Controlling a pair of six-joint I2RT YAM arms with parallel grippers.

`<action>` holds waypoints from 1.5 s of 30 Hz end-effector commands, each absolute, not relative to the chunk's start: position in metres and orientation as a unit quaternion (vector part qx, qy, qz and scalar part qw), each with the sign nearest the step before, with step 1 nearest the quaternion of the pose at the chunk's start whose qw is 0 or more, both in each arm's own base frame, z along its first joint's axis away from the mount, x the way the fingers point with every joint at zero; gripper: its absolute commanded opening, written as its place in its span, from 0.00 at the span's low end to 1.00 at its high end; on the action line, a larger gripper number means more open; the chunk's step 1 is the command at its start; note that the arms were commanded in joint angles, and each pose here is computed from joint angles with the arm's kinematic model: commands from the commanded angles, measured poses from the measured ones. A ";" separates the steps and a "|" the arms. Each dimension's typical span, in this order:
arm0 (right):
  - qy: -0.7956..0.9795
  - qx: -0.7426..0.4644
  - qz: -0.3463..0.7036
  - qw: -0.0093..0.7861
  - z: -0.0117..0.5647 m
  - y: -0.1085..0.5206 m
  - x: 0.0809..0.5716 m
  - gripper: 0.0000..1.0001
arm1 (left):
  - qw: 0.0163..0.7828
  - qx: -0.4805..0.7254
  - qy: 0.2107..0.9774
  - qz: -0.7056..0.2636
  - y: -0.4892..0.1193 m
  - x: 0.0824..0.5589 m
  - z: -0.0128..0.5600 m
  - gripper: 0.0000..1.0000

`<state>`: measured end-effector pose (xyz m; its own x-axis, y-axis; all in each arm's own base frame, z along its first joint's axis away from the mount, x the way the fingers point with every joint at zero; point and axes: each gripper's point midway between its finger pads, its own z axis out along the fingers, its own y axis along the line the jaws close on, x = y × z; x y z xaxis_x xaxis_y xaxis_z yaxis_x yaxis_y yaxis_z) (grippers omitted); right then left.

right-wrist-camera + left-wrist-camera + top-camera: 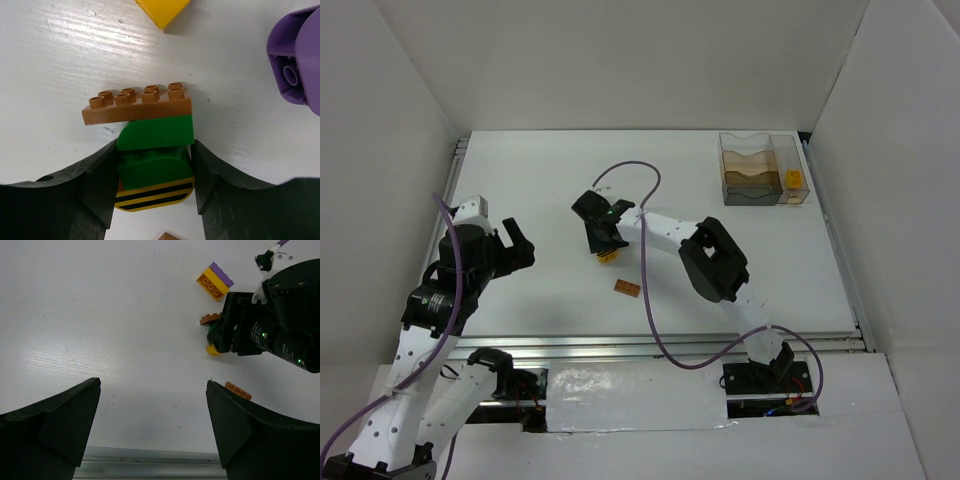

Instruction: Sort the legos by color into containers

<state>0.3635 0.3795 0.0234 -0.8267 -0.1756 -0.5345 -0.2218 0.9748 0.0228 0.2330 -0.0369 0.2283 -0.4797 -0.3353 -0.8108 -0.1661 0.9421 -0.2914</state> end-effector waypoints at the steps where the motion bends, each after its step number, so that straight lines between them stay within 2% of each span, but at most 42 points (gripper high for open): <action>1: 0.950 -0.106 0.051 0.289 0.030 0.383 0.365 0.35 | 0.511 -0.139 0.843 -0.097 -0.039 0.238 0.242 0.99; 4: 0.951 -0.106 0.055 0.284 0.031 0.384 0.360 0.24 | 0.512 -0.139 0.842 -0.096 -0.038 0.238 0.242 1.00; 5: 0.952 -0.103 0.056 0.283 0.032 0.383 0.359 0.10 | 0.511 -0.139 0.843 -0.096 -0.038 0.238 0.241 0.99; 7: 0.954 -0.094 0.058 0.280 0.033 0.381 0.356 0.00 | 0.513 -0.139 0.842 -0.096 -0.038 0.238 0.243 1.00; 13: 0.952 -0.028 0.084 0.292 0.061 0.368 0.341 0.00 | 0.514 -0.129 0.842 -0.105 -0.042 0.238 0.244 0.99; 15: 0.938 0.028 0.108 0.329 0.099 0.357 0.339 0.00 | 0.517 -0.101 0.840 -0.132 -0.055 0.239 0.247 1.00; 17: 0.928 0.092 0.122 0.341 0.113 0.348 0.334 0.00 | 0.518 -0.064 0.836 -0.168 -0.071 0.238 0.250 1.00; 21: 0.901 0.179 0.134 0.371 0.141 0.319 0.320 0.00 | 0.488 0.009 0.822 -0.293 -0.121 0.228 0.255 1.00; 22: 0.888 0.215 0.150 0.379 0.160 0.310 0.316 0.00 | 0.461 0.038 0.809 -0.362 -0.145 0.215 0.260 1.00; 23: 0.880 0.235 0.151 0.384 0.168 0.303 0.313 0.00 | 0.475 0.060 0.781 -0.400 -0.158 0.217 0.274 0.99; 25: 0.861 0.270 0.149 0.404 0.188 0.282 0.309 0.00 | 0.438 0.073 0.760 -0.475 -0.182 0.205 0.271 0.99; 29: 0.824 0.352 0.165 0.412 0.216 0.264 0.293 0.00 | 0.449 0.116 0.704 -0.538 -0.220 0.203 0.291 0.99; 34: 0.796 0.408 0.166 0.416 0.234 0.242 0.273 0.00 | 0.478 0.146 0.676 -0.542 -0.256 0.204 0.302 0.99; 39: 0.781 0.419 0.203 0.417 0.249 0.237 0.248 0.00 | 0.514 0.120 0.669 -0.523 -0.270 0.225 0.305 0.99; 45: 0.768 0.429 0.212 0.425 0.262 0.225 0.242 0.00 | 0.500 0.121 0.679 -0.524 -0.294 0.229 0.291 0.98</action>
<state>0.2408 0.2449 0.2491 -0.3559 0.8146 -0.4581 0.4683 0.5796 0.6669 0.2208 -0.2873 0.2512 -0.5660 -0.2655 -0.7805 0.6412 0.4532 -0.6192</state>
